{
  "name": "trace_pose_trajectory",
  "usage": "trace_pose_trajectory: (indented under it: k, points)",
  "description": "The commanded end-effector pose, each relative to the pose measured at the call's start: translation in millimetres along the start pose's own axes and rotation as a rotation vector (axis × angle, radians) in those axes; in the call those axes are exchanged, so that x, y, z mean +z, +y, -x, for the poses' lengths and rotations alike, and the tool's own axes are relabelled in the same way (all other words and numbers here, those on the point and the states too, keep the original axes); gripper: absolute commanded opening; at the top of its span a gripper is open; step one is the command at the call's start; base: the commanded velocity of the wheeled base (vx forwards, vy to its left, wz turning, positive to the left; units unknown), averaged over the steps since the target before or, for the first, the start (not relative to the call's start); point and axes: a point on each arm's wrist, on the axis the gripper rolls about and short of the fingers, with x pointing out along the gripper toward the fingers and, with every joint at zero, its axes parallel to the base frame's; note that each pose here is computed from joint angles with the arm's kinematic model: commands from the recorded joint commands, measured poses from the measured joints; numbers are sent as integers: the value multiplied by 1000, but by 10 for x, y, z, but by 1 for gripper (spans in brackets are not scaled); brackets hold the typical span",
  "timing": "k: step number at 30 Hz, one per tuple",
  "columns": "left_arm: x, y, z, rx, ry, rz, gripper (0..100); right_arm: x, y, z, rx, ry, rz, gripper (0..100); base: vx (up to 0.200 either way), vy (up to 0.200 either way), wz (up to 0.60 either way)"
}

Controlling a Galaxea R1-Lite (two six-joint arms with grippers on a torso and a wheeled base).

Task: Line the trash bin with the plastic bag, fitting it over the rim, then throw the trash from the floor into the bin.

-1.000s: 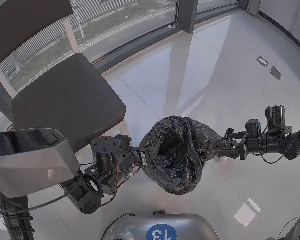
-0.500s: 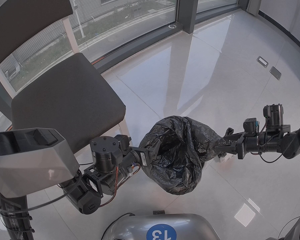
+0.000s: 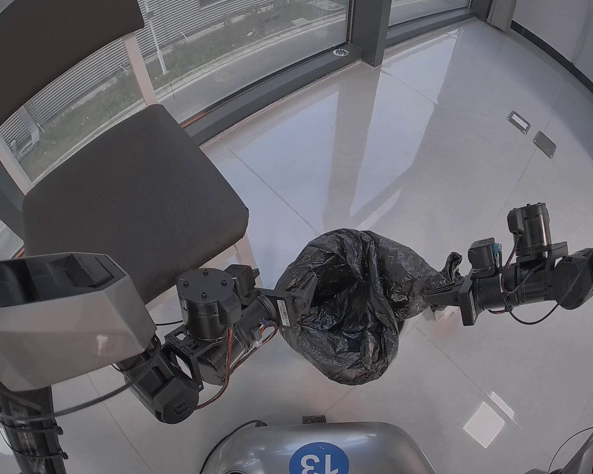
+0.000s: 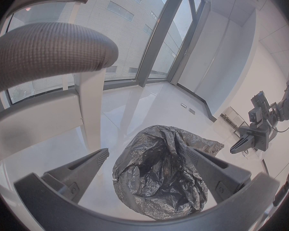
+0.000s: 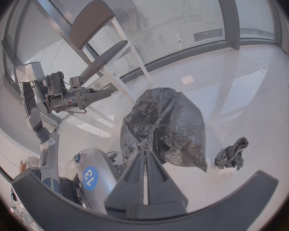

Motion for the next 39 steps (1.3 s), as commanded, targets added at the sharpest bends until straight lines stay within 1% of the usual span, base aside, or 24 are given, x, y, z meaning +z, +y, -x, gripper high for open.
trace_pose_trajectory:
  k: [1, 4, 5, 9, 15, 17, 18, 19, 20, 22, 26, 30, 35, 39]
  points:
    - [7, -1, 24, -2, -8, 2, 100, 23, -25, -141, 18, 13, 8, 0, 0, 0, 0]
    - [27, 2, 32, -2, -13, 3, 100, 2, -24, -158, 24, 25, 31, 0, 0, 0, 0]
    - [28, 0, 30, -3, -13, 1, 100, -1, -31, -179, 27, 28, 30, 100, 0, 0, 0]
    - [27, -1, 19, -4, -14, 2, 100, -41, -30, -287, 44, 53, 23, 100, 0, 0, 0]
    - [28, -1, 19, -4, -16, 3, 100, -98, -140, -473, 51, 104, -4, 100, 0, 0, 0]
    - [31, -1, 23, -4, -16, 3, 100, -79, -158, -486, 12, 121, 10, 100, 0, 0, 0]
    - [31, -1, 23, -4, -16, 3, 100, -79, -161, -489, 8, 123, 12, 100, 0, 0, 0]
    - [31, -1, 23, -4, -16, 3, 100, -59, -172, -485, -27, 130, 39, 100, 0, 0, 0]
    - [32, 4, 22, -4, -16, 3, 100, -41, -179, -481, -45, 132, 64, 100, 0, 0, 0]
    - [33, 2, 16, -6, -17, 4, 100, -13, -182, -469, -57, 130, 84, 100, 0, 0, 0]
    - [33, 2, 16, -6, -17, 4, 100, 47, -190, -451, -76, 126, 94, 100, 0, 0, 0]
    - [30, -2, 23, -7, -15, 2, 100, 141, -180, -502, -65, 128, 105, 100, 0, 0, 0]
    - [41, 3, 32, -6, -17, 2, 100, 198, -193, -654, -35, 169, 95, 100, 0, 0, 0]
    - [63, 0, 39, -7, -23, 5, 100, 196, -264, -806, -16, 209, 95, 100, 0, 0, 0]
